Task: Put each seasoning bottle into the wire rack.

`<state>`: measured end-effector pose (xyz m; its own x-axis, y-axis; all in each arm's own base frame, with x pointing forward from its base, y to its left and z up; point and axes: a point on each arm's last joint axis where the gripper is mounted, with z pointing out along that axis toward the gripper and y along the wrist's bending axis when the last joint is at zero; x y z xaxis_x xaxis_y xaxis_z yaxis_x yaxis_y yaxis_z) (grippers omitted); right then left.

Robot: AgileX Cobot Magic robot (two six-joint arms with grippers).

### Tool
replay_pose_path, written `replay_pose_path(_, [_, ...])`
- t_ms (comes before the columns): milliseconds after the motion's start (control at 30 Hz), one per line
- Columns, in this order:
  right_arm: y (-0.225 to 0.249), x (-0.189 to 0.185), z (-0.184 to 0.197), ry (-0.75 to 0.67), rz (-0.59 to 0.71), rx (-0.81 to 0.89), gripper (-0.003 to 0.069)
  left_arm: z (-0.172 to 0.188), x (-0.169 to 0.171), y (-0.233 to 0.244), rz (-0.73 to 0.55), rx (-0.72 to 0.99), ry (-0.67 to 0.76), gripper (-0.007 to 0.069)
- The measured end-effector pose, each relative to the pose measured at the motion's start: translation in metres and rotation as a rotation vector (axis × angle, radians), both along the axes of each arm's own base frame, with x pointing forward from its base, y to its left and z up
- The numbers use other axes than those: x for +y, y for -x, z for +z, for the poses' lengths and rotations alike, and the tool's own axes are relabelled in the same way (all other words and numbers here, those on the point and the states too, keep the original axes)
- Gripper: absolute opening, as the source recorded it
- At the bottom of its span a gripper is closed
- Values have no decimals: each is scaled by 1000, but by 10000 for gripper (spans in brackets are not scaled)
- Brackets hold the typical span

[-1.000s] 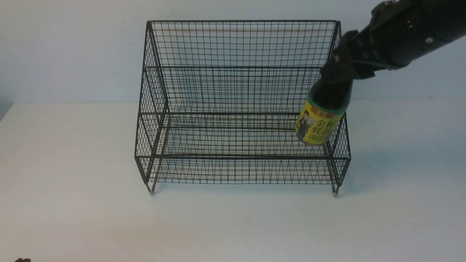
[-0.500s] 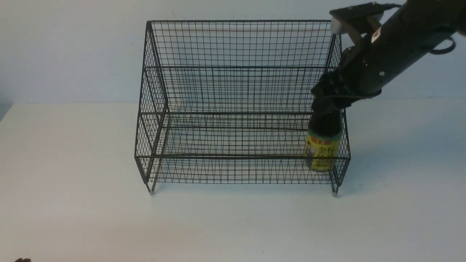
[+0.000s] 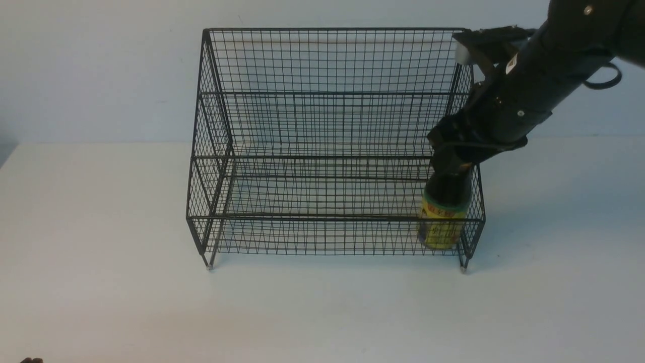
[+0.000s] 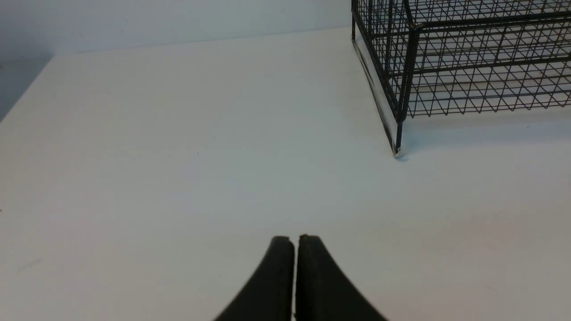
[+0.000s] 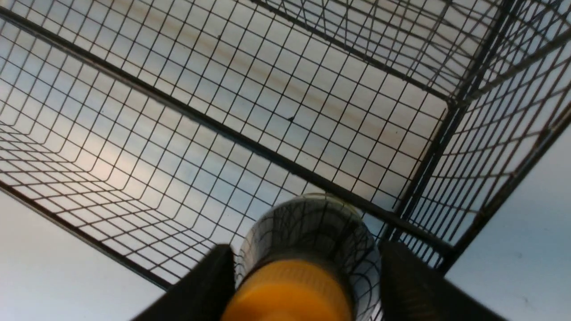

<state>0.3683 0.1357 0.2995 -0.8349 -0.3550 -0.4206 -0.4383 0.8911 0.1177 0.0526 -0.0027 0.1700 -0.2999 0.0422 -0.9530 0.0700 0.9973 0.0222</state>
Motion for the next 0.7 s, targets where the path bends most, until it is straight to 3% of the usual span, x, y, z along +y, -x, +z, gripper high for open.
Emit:
replay_pose_path(167, [2, -2, 14, 21, -3, 29, 613, 0, 0, 0, 0, 0, 0, -5])
replay_pose_path(333, [1, -4, 52, 4, -27, -78, 642, 0, 0, 0, 0, 0, 0, -5])
replay_pose_path(533, [36, -16, 110, -67, -80, -209, 560, 0, 0, 0, 0, 0, 0, -5])
replay_pose_path(700, [102, -37, 150, -112, -91, -311, 386, 0, 0, 0, 0, 0, 0, -5])
